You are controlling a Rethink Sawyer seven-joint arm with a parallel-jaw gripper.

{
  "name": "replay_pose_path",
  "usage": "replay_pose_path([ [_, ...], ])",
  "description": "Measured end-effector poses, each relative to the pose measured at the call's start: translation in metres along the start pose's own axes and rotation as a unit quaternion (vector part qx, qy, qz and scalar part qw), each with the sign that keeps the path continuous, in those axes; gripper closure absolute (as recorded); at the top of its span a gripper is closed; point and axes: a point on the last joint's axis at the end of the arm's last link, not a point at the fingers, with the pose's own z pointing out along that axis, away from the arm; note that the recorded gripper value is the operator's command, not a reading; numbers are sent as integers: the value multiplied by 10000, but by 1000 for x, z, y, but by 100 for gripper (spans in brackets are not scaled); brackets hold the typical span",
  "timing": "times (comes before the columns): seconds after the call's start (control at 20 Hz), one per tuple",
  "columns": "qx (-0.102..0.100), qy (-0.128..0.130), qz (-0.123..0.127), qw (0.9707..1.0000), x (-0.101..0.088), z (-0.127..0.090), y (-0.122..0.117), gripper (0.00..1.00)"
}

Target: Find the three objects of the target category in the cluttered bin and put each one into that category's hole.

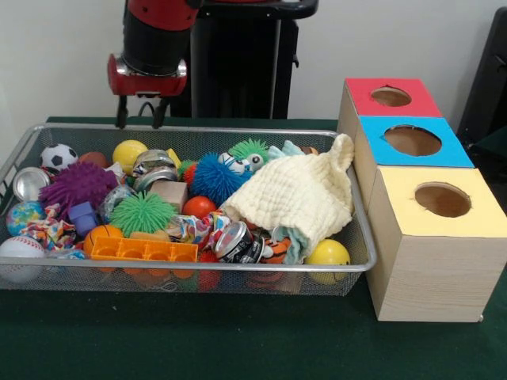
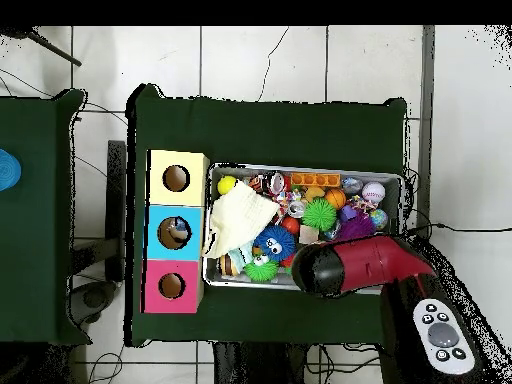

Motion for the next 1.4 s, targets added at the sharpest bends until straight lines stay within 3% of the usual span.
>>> replay_pose_path([
  [0.25,406,83,-279,9988,10,17,-22,0],
  [0.65,830,-29,-715,9940,18,54,-43,0],
  [0.8,829,-207,-747,9935,15,73,-49,0],
  [1.0,674,-430,-620,9949,16,100,-52,0],
  [1.3,546,-785,-408,9946,-1,114,-53,0],
  [1.4,468,-774,-352,9953,0,131,-53,0],
])
